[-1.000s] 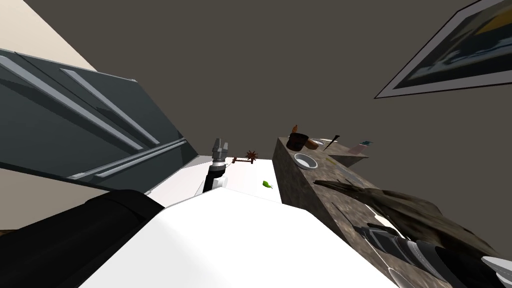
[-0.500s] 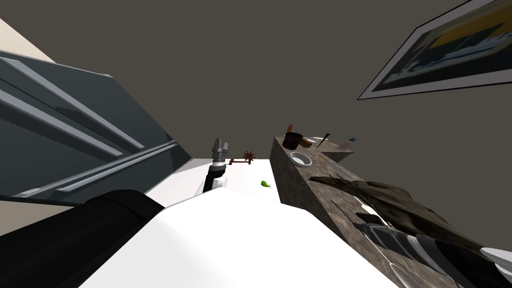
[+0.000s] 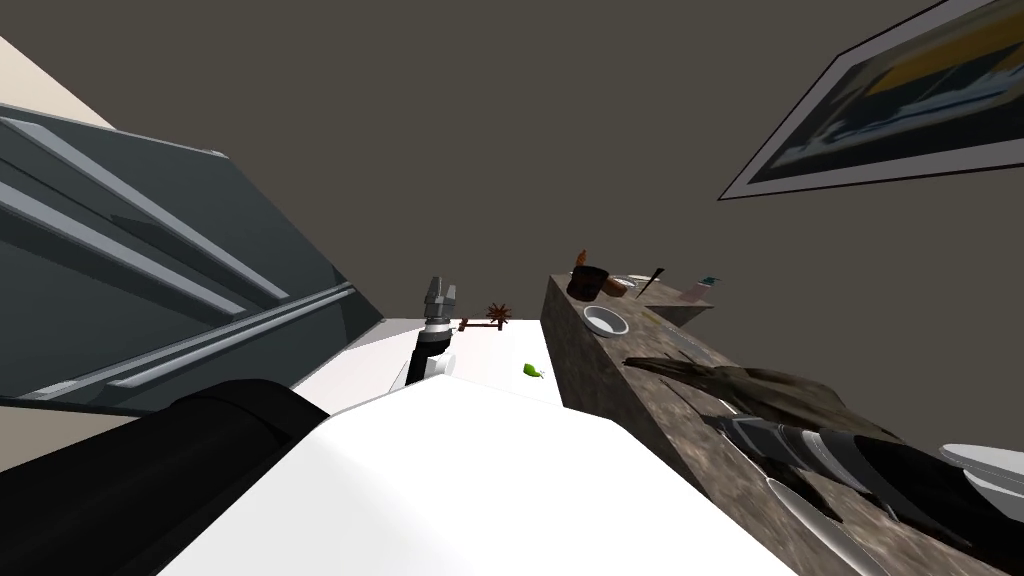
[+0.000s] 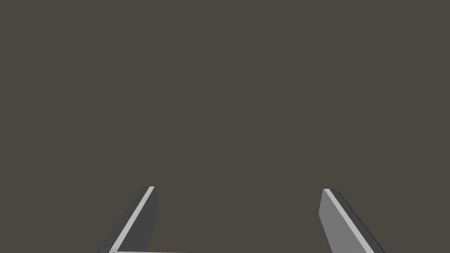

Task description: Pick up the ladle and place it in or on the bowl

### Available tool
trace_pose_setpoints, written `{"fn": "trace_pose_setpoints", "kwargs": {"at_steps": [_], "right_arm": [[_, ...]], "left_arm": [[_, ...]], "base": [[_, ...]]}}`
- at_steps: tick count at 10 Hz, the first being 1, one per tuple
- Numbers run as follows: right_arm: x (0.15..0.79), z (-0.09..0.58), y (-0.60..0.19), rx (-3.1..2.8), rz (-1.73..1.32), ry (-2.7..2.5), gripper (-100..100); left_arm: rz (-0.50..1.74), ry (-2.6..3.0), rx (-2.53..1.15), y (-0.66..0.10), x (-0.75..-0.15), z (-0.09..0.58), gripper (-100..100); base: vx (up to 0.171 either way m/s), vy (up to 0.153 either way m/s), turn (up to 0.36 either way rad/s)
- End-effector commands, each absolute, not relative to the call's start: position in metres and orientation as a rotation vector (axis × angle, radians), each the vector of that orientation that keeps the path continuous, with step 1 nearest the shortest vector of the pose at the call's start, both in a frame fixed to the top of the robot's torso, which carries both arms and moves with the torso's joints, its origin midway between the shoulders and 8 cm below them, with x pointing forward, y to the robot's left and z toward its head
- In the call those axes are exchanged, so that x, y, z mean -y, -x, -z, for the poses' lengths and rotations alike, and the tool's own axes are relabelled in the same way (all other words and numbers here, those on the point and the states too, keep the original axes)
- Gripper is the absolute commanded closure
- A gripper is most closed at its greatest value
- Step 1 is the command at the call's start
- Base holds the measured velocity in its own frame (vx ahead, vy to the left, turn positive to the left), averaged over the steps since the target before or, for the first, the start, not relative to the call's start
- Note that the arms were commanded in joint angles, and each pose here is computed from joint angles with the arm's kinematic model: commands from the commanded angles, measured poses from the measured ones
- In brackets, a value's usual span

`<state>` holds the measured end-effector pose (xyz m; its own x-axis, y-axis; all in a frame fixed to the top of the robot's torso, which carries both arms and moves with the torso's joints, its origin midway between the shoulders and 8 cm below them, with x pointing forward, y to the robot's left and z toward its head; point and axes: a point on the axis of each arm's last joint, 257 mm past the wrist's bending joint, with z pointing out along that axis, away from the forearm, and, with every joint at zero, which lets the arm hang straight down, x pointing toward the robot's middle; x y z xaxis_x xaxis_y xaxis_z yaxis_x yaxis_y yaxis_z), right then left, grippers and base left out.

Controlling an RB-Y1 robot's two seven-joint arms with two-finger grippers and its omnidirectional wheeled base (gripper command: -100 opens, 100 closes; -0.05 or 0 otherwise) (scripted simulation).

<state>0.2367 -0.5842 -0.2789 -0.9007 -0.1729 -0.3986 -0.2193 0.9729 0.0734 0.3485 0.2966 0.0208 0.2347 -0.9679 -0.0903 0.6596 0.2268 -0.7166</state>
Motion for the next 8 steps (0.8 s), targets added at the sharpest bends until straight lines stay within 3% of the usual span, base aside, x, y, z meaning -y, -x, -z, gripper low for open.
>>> {"fn": "trace_pose_setpoints", "kwargs": {"at_steps": [1,8], "right_arm": [[0.582,0.269,-0.245,-2.717,-0.16,0.295,100],[0.564,0.266,-0.22,-2.824,-0.246,0.209,100]], "left_arm": [[1.219,0.618,-0.603,-0.348,-0.297,-0.021,0],[1.219,0.618,-0.603,-0.348,-0.297,-0.021,0]], "base": [[0.064,0.019,-0.005],[0.173,0.002,0.009]]}}
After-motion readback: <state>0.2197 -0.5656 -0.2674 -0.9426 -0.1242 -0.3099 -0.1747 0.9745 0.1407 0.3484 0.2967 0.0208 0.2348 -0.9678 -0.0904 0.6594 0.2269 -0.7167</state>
